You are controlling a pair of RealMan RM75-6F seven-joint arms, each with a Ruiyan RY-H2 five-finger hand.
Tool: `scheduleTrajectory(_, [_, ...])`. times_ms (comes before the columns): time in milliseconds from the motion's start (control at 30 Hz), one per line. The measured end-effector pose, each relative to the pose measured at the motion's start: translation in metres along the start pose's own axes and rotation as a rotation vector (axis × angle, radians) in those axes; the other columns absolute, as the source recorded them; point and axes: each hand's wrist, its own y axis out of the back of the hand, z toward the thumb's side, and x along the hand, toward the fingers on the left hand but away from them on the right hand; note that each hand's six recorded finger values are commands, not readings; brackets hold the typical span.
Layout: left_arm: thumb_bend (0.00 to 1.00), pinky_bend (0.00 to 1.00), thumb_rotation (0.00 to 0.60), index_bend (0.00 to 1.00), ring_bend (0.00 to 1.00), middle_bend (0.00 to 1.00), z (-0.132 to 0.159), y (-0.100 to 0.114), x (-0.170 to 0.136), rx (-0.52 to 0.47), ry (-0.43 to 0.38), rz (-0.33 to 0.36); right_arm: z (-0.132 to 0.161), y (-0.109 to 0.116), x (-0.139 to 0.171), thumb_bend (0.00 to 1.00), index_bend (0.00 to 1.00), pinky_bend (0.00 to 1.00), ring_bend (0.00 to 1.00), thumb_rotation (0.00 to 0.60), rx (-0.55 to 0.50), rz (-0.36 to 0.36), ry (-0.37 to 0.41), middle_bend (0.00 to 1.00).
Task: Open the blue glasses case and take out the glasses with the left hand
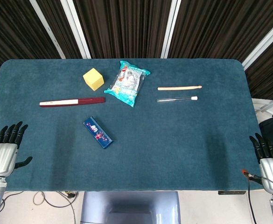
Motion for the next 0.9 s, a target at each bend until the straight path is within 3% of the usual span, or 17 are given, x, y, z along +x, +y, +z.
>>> scheduleTrajectory(900, [0.10,0.00,0.600,0.00,0.00,0.00,0.0080,-0.0035,0.0090,0.040,-0.033,-0.032,-0.0015,0.0000,-0.0001,0.17,0.00,0.18,0.00,0.600,-0.002,0.002,-0.011,0.00])
